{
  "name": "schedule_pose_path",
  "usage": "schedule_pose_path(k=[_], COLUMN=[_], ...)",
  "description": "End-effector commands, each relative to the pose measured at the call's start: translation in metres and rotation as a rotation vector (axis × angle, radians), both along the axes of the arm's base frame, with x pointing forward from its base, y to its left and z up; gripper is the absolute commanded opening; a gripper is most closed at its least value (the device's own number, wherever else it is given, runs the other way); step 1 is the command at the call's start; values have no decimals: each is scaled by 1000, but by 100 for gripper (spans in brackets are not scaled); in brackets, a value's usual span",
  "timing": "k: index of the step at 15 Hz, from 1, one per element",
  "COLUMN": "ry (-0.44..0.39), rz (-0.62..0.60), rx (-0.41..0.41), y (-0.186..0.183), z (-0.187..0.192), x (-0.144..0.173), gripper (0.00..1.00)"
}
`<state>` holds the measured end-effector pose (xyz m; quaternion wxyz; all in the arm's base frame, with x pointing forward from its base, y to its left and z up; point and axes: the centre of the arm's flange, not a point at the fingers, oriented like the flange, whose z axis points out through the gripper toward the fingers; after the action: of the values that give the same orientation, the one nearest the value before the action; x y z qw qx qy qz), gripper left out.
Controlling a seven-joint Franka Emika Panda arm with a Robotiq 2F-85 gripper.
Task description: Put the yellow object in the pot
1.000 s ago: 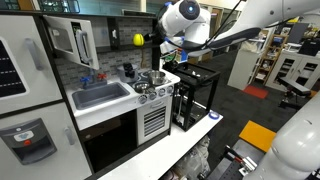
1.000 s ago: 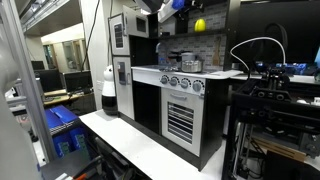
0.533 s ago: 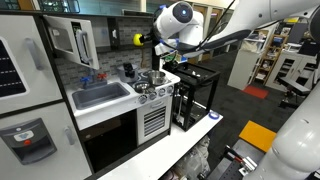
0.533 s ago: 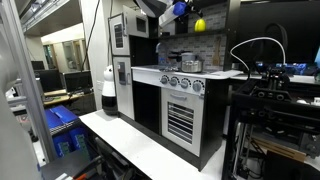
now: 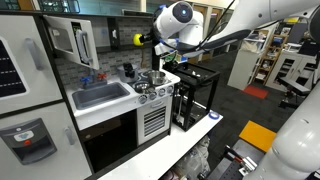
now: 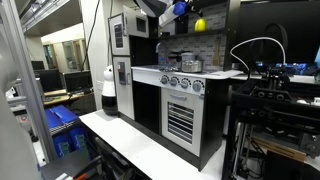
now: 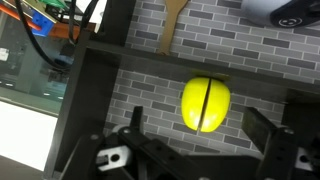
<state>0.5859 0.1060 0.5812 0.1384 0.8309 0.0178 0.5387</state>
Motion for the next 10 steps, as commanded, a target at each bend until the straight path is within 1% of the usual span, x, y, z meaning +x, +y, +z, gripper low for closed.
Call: schedule_pose_path(k=[1,4,7,10], ry=[0,0,1,-14], rz=[0,0,-1,37], rx=[0,0,25,46], y=[0,0,-12,-8], z=[0,0,3,8], x=[0,0,4,13], gripper=[100,100,100,100])
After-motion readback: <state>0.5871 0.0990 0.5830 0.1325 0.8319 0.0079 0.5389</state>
